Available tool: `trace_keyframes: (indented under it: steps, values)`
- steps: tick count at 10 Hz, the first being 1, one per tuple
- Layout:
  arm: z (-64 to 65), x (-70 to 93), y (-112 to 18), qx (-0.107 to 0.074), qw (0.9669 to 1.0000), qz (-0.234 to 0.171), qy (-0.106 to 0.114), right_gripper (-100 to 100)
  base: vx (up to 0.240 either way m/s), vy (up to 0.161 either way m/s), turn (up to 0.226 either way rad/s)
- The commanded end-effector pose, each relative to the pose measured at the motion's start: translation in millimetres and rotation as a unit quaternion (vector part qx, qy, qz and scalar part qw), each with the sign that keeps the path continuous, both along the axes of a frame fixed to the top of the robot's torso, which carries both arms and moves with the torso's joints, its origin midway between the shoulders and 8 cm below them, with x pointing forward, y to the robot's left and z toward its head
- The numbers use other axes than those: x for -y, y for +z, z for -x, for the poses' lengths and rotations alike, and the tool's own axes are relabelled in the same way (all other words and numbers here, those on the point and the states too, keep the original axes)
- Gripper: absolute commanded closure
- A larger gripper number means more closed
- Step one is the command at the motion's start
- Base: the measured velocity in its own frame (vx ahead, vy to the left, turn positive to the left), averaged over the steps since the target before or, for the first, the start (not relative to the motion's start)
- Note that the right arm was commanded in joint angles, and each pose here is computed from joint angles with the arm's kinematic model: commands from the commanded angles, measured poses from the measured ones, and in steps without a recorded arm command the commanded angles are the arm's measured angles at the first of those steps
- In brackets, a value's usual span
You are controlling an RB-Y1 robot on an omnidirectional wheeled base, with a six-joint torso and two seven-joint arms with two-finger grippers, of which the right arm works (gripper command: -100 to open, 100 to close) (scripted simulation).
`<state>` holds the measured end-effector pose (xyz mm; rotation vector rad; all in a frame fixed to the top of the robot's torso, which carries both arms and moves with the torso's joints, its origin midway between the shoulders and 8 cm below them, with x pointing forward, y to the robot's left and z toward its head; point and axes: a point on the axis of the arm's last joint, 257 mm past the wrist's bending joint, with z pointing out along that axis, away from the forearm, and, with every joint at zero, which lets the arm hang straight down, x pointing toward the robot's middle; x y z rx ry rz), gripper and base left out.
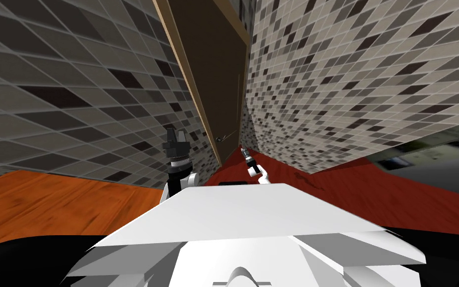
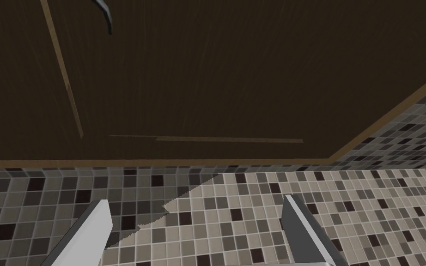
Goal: Push the door open
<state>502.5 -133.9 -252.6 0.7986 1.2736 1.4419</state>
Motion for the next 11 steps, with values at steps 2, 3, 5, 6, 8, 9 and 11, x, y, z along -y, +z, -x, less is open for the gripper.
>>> trace_keyframes:
  steps: [2,3,5,6,8,9,11]
  values:
    - [-2.1,-12.2,-13.1,-0.012,0.9998,0.005,0.013,-100,0.091,-0.068,0.112]
    - [-2.8,-15.3,-16.5,-0.015,0.9997,0.007,0.017,-100,0.076,-0.063,0.084]
    - [-5.0,-27.9,-29.3,-0.027,0.9991,0.012,0.03,-100,0.103,-0.061,0.139]
    - [-5.5,-31.1,-32.3,-0.03,0.9989,0.013,0.034,-100,0.106,-0.062,0.103]
    - [-6.5,-40.5,-41.3,-0.038,0.9982,0.016,0.044,-100,0.093,-0.048,0.09]
    - [-6.9,-46.8,-47.1,-0.044,0.9976,0.019,0.051,-100,0.09,-0.053,0.104]
    - [-7.1,-53.1,-52.2,-0.049,0.9969,0.021,0.057,-100,0.084,-0.052,0.092]
